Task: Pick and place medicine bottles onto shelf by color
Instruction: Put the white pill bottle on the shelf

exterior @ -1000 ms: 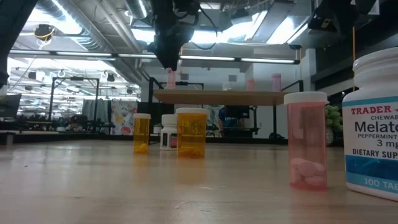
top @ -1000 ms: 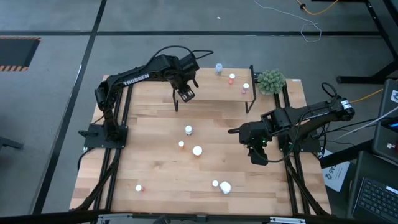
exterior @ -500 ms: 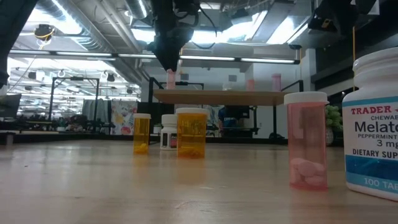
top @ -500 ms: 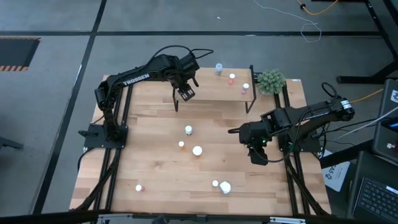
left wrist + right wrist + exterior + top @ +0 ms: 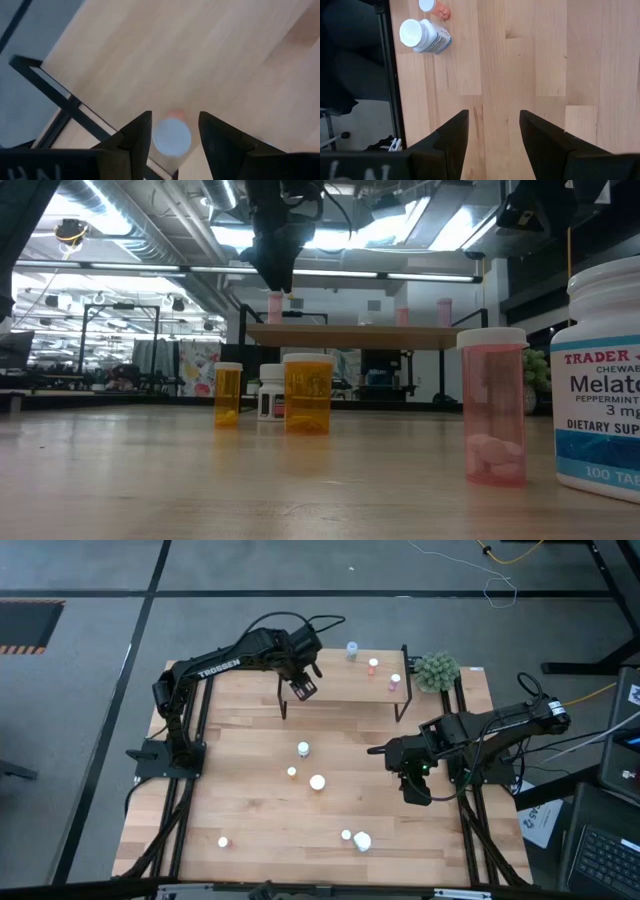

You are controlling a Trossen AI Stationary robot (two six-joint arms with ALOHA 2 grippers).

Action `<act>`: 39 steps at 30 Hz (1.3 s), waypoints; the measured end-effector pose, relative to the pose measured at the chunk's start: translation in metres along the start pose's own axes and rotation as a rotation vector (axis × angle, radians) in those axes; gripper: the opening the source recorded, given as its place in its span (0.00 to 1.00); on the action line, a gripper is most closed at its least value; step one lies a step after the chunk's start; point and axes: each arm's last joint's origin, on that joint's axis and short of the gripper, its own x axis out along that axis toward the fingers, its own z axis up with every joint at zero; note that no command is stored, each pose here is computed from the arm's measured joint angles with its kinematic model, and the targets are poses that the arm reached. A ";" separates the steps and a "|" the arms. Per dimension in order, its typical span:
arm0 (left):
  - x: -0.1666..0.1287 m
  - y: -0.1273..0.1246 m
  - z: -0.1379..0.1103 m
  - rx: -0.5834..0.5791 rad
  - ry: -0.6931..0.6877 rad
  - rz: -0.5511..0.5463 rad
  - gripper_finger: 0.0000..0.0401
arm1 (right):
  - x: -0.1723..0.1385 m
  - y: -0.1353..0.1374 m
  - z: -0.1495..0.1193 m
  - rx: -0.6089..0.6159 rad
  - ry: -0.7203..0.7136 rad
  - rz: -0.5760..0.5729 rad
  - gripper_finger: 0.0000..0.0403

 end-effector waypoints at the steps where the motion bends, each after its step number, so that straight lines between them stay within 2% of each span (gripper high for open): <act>1: 0.000 0.000 0.001 0.001 -0.014 0.002 0.40 | 0.000 0.000 0.000 0.000 0.000 0.000 0.44; 9: -0.009 -0.005 0.022 0.028 -0.239 -0.043 0.39 | 0.000 0.000 0.000 0.049 -0.001 0.000 0.44; 15: -0.038 -0.024 0.026 0.107 -0.277 -0.234 0.39 | 0.000 0.000 0.000 0.079 0.004 -0.002 0.44; 18: -0.053 -0.043 0.019 0.166 -0.240 -0.343 0.39 | 0.000 0.000 0.000 0.079 0.003 -0.002 0.44; 21: -0.068 -0.060 0.006 0.229 -0.155 -0.407 0.39 | 0.000 0.000 0.000 0.080 0.003 -0.002 0.44; 25: -0.081 -0.084 -0.014 0.316 -0.062 -0.428 0.39 | 0.000 0.000 0.000 0.081 0.003 -0.002 0.44; 31: -0.093 -0.110 -0.043 0.445 0.076 -0.387 0.39 | 0.000 0.001 0.002 0.076 -0.019 0.008 0.44; 35: -0.087 -0.120 -0.061 0.577 0.170 -0.387 0.39 | 0.000 0.002 0.005 0.067 -0.057 0.023 0.44; 39: -0.070 -0.135 -0.076 0.690 0.249 -0.496 0.39 | -0.001 0.004 0.009 0.060 -0.089 0.038 0.44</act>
